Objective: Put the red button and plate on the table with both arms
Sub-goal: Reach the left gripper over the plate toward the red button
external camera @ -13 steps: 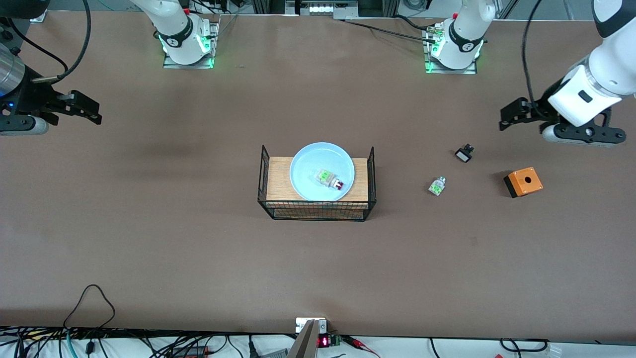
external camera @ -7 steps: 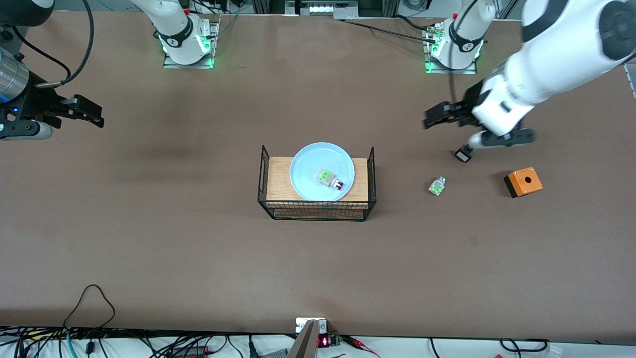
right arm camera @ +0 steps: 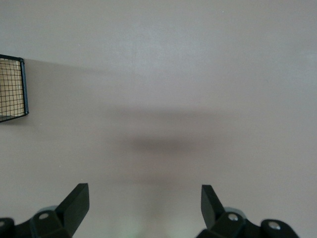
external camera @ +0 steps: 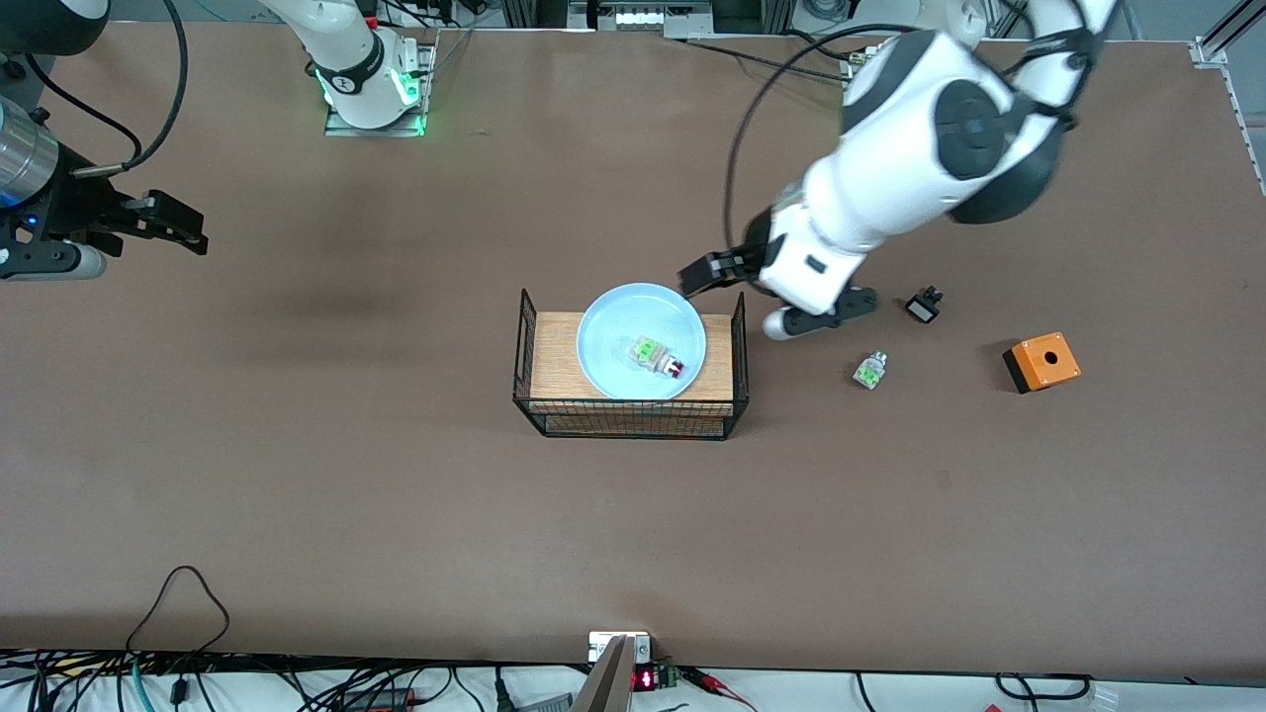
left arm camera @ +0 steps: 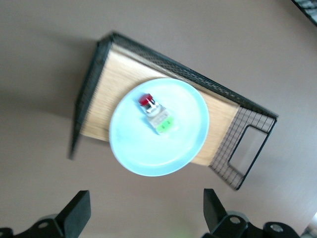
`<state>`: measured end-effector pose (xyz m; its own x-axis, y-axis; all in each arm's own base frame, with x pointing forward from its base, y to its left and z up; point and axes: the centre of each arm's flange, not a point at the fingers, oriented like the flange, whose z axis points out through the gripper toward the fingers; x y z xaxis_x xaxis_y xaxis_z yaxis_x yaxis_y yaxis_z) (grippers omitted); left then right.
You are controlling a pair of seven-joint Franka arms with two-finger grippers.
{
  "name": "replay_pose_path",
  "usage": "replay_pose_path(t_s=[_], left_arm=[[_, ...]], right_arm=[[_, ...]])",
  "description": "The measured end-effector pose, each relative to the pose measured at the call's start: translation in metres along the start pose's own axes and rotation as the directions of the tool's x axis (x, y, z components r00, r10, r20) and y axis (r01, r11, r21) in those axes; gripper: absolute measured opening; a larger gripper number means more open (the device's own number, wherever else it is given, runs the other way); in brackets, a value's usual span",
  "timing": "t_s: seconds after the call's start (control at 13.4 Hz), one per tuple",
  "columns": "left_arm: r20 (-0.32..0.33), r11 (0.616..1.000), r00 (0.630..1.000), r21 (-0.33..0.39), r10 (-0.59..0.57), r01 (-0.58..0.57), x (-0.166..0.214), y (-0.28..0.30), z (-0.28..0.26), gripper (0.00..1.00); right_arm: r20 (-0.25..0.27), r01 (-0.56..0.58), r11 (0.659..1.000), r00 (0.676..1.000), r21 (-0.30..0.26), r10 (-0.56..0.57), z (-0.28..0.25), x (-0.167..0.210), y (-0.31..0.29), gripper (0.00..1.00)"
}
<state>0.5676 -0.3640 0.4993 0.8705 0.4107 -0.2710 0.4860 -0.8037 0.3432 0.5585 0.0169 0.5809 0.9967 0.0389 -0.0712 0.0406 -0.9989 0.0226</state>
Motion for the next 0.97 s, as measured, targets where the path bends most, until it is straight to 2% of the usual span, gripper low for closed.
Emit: replay_pose_path(t_s=[0.15, 0.37, 0.6, 0.82, 0.97], left_arm=[[0.006, 0.994, 0.994, -0.016, -0.107, 0.107, -0.006, 0.011, 0.024, 1.00], [-0.003, 0.962, 0.962, -0.036, -0.272, 0.272, -0.009, 0.023, 0.067, 1.00], [-0.082, 0.956, 0.954, 0.029, -0.289, 0.292, -0.001, 0.018, 0.111, 1.00], [-0.109, 0.949, 0.947, 0.056, -0.302, 0.310, 0.028, 0.007, 0.134, 1.00], [-0.130, 0.953, 0.947, 0.044, -0.293, 0.300, 0.035, 0.007, 0.143, 1.00]], right_arm=[[0.001, 0.000, 1.000, 1.000, 0.000, 0.000, 0.001, 0.000, 0.000, 1.00], [0.000, 0.000, 1.000, 1.000, 0.000, 0.000, 0.000, 0.000, 0.000, 1.00], [-0.001, 0.000, 1.000, 1.000, 0.000, 0.000, 0.000, 0.000, 0.000, 1.00], [-0.001, -0.001, 1.000, 1.000, 0.000, 0.001, 0.000, 0.001, 0.001, 1.00], [-0.001, -0.003, 1.000, 1.000, 0.000, 0.003, 0.000, 0.001, 0.002, 1.00]])
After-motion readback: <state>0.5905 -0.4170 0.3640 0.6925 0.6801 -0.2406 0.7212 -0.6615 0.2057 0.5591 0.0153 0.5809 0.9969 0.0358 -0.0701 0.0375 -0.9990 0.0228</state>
